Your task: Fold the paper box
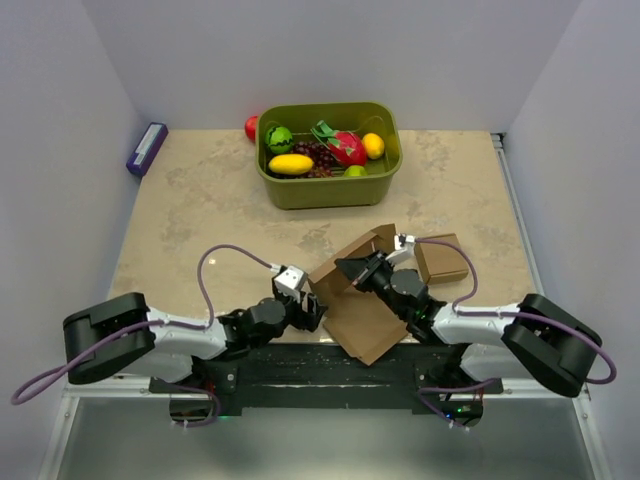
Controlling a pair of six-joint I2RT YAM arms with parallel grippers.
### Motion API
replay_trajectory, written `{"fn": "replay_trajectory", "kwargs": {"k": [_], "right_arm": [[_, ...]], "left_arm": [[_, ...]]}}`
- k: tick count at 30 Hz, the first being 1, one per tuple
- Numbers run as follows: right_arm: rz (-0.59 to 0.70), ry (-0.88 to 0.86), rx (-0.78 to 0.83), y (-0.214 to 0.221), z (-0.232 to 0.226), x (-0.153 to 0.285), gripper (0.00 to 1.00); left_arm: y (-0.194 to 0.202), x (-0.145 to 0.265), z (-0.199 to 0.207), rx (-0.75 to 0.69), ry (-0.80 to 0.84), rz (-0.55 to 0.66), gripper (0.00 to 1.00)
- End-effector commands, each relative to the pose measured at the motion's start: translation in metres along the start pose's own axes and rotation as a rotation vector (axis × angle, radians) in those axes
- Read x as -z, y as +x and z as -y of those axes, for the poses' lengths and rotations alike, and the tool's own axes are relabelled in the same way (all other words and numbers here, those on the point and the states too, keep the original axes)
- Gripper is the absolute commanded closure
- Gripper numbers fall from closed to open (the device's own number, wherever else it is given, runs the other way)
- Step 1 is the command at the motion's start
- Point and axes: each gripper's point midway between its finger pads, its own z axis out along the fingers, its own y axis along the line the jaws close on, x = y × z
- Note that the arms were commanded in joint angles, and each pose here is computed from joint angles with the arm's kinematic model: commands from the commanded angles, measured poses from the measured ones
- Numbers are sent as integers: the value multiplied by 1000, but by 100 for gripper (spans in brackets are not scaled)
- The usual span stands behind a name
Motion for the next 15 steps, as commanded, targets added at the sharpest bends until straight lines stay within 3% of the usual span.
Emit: {"fn": "replay_trajectory", "kwargs": {"k": [1, 15], "right_arm": [[5, 1, 60, -1, 6, 11, 100], [-39, 154, 52, 8, 51, 38, 100]], "left_arm": [[-18, -7, 2, -41, -78, 72, 27], [-5, -13, 11, -82, -125, 68, 31]]}}
